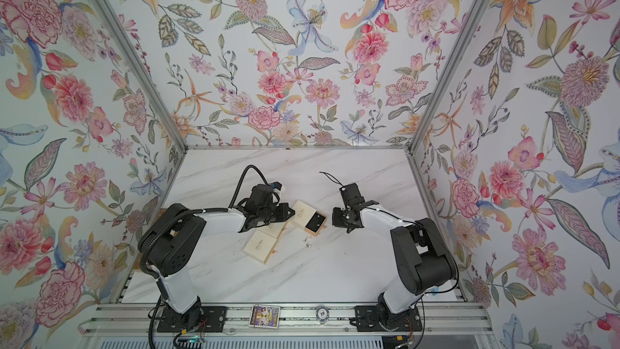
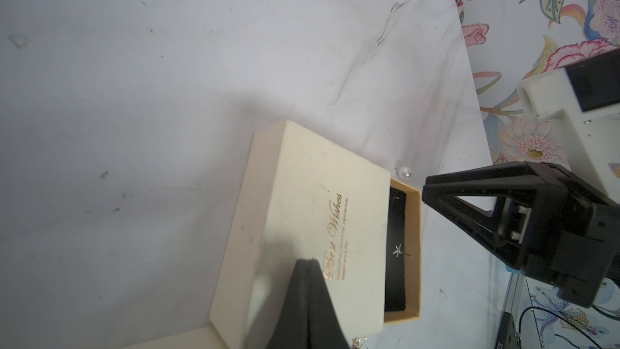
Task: Take out the earrings from the drawer-style jewelry box
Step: Place the earring at the center of the board, then close the drawer of the jewelry box.
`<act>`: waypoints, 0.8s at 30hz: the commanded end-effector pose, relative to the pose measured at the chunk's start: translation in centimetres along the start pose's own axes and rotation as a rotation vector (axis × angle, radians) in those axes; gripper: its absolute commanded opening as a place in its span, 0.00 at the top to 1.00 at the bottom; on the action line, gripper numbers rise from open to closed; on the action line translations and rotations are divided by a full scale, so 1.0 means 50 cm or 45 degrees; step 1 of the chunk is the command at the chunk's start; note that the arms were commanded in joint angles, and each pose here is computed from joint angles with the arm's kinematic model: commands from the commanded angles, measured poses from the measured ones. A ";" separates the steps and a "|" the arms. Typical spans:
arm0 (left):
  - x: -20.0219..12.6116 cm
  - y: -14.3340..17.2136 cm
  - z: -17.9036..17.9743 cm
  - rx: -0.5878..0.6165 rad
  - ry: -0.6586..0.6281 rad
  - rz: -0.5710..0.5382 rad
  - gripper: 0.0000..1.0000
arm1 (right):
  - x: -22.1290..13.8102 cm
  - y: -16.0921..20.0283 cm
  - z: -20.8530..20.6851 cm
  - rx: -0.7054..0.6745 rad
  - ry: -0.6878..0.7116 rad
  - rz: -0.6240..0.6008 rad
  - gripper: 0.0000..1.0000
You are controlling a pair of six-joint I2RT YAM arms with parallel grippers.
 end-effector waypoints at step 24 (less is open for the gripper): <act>-0.030 -0.089 -0.005 0.077 -0.092 0.022 1.00 | 0.005 0.062 0.075 -0.143 0.018 0.038 0.83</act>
Point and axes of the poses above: each gripper's point midway between its finger pads, its own x axis out along the fingers, its own z axis along the line the jaws close on, y = z × x, the point moved 9 cm from there along -x, back along the fingers, and after that the axes turned 9 degrees about x, right-handed, at the moved point
